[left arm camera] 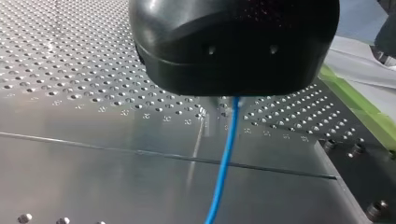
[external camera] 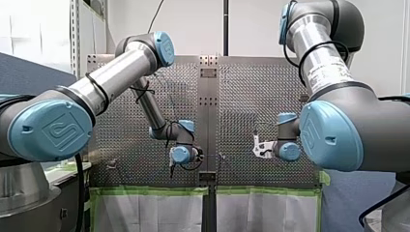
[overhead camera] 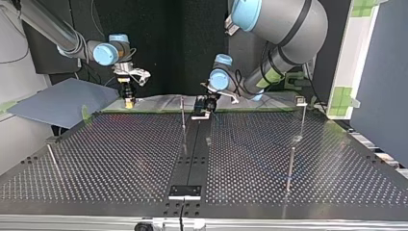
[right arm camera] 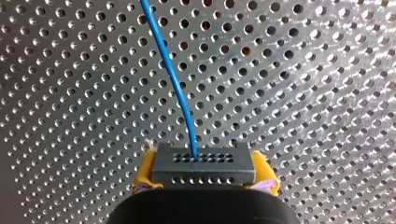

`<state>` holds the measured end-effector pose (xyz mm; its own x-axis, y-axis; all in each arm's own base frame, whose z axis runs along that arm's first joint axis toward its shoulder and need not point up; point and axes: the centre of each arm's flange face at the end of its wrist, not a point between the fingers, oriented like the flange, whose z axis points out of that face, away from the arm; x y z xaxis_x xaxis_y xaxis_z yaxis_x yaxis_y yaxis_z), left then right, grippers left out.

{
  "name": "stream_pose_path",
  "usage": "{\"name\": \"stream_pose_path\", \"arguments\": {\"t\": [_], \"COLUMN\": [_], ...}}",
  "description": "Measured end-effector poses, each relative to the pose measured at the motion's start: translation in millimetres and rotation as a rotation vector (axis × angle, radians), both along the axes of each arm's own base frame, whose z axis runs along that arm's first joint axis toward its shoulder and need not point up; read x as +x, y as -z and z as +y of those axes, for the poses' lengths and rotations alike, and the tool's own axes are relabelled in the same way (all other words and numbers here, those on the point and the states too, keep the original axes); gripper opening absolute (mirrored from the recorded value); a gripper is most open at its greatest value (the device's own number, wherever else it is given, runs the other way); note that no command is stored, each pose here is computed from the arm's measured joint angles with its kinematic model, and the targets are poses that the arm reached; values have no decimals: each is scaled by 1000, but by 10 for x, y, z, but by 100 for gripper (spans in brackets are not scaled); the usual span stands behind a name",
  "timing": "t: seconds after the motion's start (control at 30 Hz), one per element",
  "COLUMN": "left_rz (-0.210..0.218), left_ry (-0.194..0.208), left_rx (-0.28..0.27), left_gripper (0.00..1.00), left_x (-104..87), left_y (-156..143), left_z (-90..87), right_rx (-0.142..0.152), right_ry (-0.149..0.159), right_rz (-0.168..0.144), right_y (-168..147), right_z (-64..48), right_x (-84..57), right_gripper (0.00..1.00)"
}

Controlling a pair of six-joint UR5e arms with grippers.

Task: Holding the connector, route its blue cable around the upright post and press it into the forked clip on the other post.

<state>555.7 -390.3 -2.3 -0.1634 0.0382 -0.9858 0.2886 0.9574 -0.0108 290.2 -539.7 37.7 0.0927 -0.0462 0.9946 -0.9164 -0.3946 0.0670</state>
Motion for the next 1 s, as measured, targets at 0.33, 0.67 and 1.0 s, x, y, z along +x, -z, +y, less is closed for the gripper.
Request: {"name": "stream_pose_path", "arguments": {"t": [0.33, 0.67, 1.0], "left_rz": [30, 126, 124], "left_ry": [9, 101, 218], "left_rx": [75, 115, 93], "left_gripper": [100, 100, 100], "left_x": [-90, -406, -640], "left_y": [36, 167, 1], "left_z": [-16, -97, -286], "right_rx": [4, 6, 10], "right_ry": [-18, -21, -25], "right_rz": [0, 0, -4], "right_y": [4, 8, 10], "right_z": [15, 18, 20], "right_x": [21, 22, 24], "right_gripper": [0, 0, 0]}}
